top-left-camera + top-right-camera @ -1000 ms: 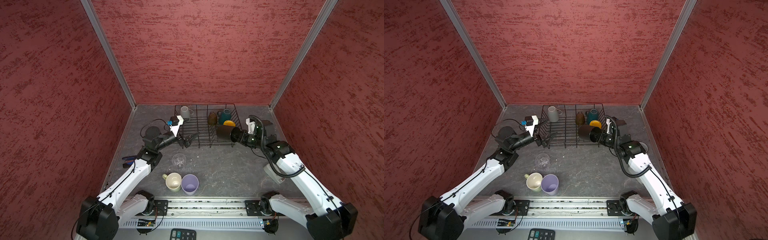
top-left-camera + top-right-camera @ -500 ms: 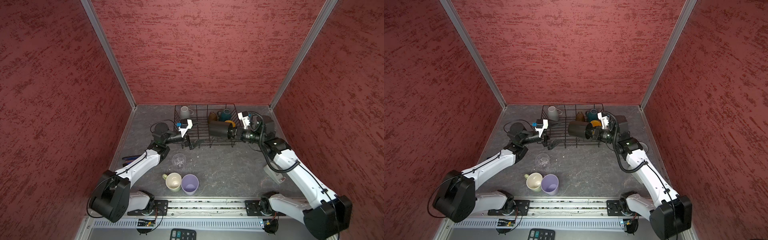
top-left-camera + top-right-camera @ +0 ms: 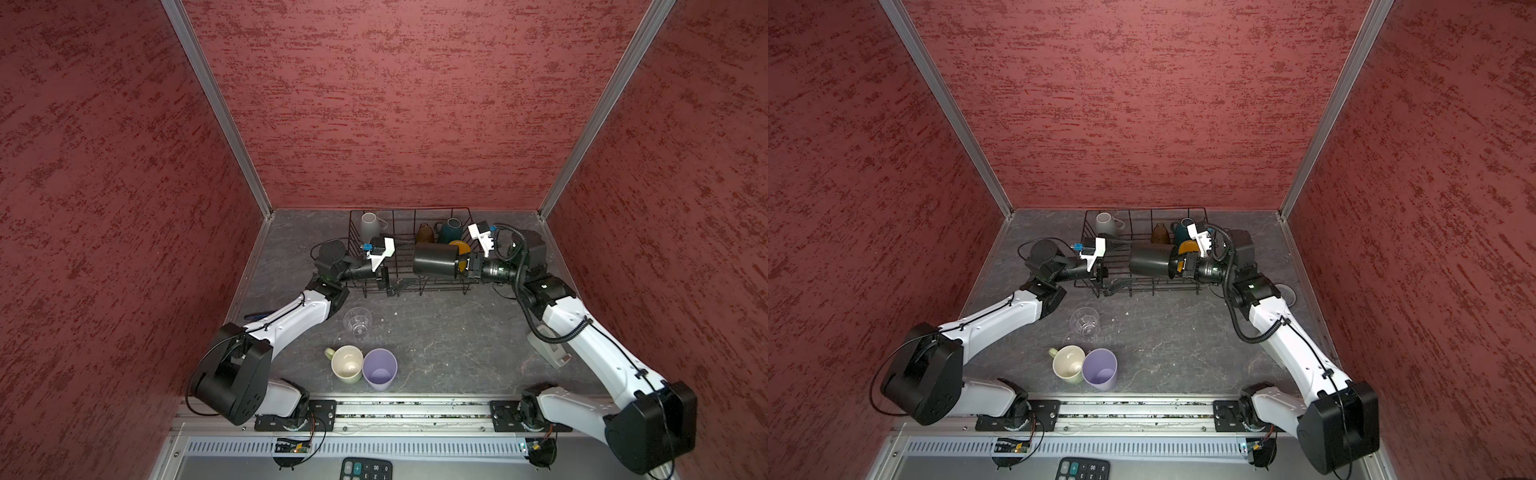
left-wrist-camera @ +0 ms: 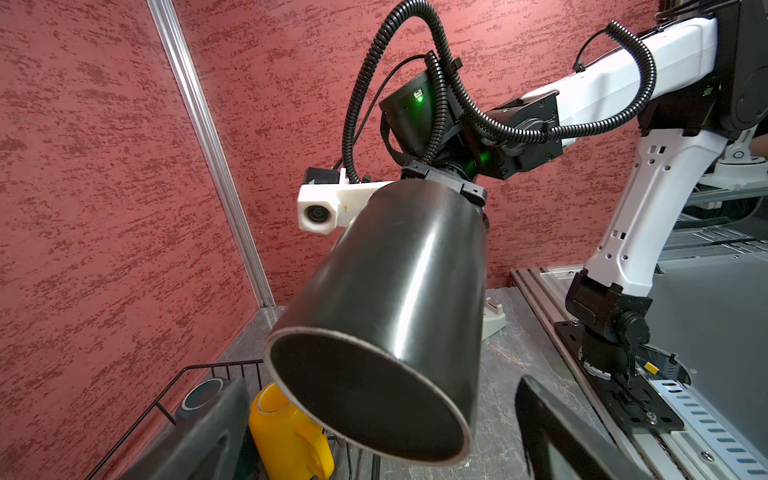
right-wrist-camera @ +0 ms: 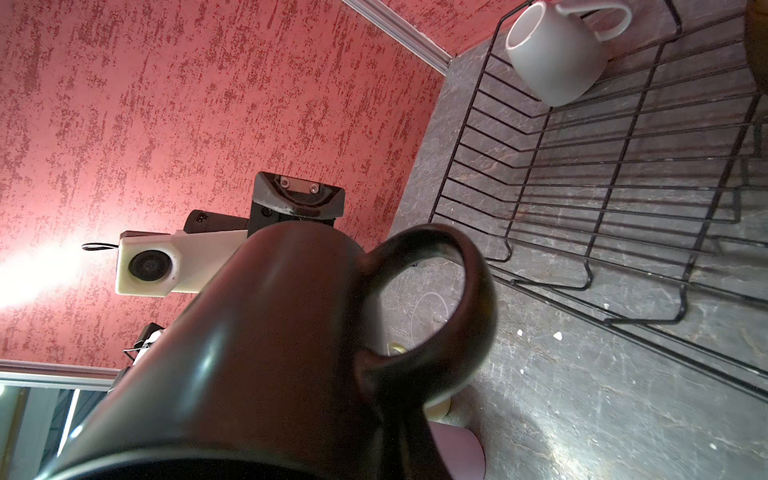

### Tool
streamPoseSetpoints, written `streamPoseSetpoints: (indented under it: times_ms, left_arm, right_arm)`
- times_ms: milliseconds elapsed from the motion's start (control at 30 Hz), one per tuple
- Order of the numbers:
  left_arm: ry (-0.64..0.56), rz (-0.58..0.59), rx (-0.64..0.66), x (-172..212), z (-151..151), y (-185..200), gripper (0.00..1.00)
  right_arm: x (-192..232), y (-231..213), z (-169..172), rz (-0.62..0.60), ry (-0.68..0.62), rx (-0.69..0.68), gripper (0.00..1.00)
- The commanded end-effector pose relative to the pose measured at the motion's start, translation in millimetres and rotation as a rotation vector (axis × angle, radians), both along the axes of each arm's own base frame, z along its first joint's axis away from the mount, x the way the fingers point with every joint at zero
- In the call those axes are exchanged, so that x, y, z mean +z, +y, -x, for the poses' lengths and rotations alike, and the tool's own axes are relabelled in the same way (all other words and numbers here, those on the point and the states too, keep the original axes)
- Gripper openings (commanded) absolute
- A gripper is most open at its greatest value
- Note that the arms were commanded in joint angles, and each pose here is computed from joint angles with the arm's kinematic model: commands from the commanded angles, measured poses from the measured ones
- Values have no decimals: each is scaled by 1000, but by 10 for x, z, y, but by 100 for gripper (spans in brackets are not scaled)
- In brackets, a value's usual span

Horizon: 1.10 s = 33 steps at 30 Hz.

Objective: Load the cups into the dish rack
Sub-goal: 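Grasp the black mug with the left gripper while the right gripper holds it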

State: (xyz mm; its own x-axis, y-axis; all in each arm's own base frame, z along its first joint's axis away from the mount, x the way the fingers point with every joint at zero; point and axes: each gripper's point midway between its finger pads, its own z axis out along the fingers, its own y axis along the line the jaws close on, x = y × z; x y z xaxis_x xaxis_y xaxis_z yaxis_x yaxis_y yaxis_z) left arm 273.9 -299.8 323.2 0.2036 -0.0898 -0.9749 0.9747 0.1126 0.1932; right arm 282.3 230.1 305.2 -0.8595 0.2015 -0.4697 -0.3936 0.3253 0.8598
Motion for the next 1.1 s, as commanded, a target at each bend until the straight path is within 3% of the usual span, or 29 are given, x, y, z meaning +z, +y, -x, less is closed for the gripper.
streamPoseSetpoints:
  times_ms: [0,1067]
  left_arm:
    - [-57,17,-41,106,41,-71,100]
    - [-69,19,-150,96,124,-348,96]
  right_arm:
    - [312,92,77,-72,-109,66,0]
    - [177,355,80,-125,-49,116,0]
